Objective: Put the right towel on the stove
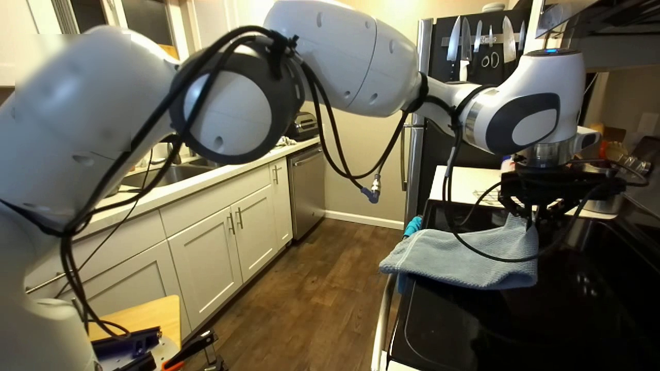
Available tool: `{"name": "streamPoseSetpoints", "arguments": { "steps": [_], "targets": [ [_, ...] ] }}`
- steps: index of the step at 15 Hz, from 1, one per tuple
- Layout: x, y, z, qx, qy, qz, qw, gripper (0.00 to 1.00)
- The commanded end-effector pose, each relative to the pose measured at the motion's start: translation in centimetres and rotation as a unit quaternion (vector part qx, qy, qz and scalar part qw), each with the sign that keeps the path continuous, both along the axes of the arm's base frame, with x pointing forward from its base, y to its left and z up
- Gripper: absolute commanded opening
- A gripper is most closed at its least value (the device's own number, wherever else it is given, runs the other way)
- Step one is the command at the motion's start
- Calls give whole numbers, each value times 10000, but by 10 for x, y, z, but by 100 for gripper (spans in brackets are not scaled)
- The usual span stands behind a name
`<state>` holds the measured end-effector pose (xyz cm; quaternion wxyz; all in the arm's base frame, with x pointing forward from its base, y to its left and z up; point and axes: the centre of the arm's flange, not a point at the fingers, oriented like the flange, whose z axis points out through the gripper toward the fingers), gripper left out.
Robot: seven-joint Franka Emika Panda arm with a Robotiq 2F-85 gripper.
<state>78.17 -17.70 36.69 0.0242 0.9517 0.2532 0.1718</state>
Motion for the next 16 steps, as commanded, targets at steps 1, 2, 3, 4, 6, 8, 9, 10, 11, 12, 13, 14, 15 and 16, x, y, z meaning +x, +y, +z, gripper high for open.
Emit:
{"name": "streamPoseSetpoints", "arguments": {
  "steps": [1, 2, 3, 4, 6, 8, 9, 10, 11, 12, 13, 14, 15, 16],
  "targets": [
    [25, -9, 14, -330, -14, -116, 9994, 2],
    [26, -10, 16, -402, -29, -147, 9991, 2],
    [26, -11, 18, -463, -45, -156, 9988, 2],
    [26, -11, 19, -515, -59, -161, 9985, 2],
    [28, -9, 18, -618, -46, -167, 9979, 33],
    [31, -6, 15, -682, -27, -170, 9975, 39],
    [32, -3, 14, -703, -18, -161, 9974, 46],
    [33, -1, 14, -731, -10, -156, 9972, 51],
    [34, 2, 13, -753, 2, -146, 9971, 59],
    [34, 4, 13, -781, 12, -141, 9968, 65],
    [34, 8, 12, -804, 21, -144, 9967, 72],
    [34, 11, 12, -814, 31, -137, 9966, 77],
    [33, 17, 11, -822, 53, -152, 9965, 85],
    [31, 23, 11, -823, 58, -155, 9965, 91]
  ]
}}
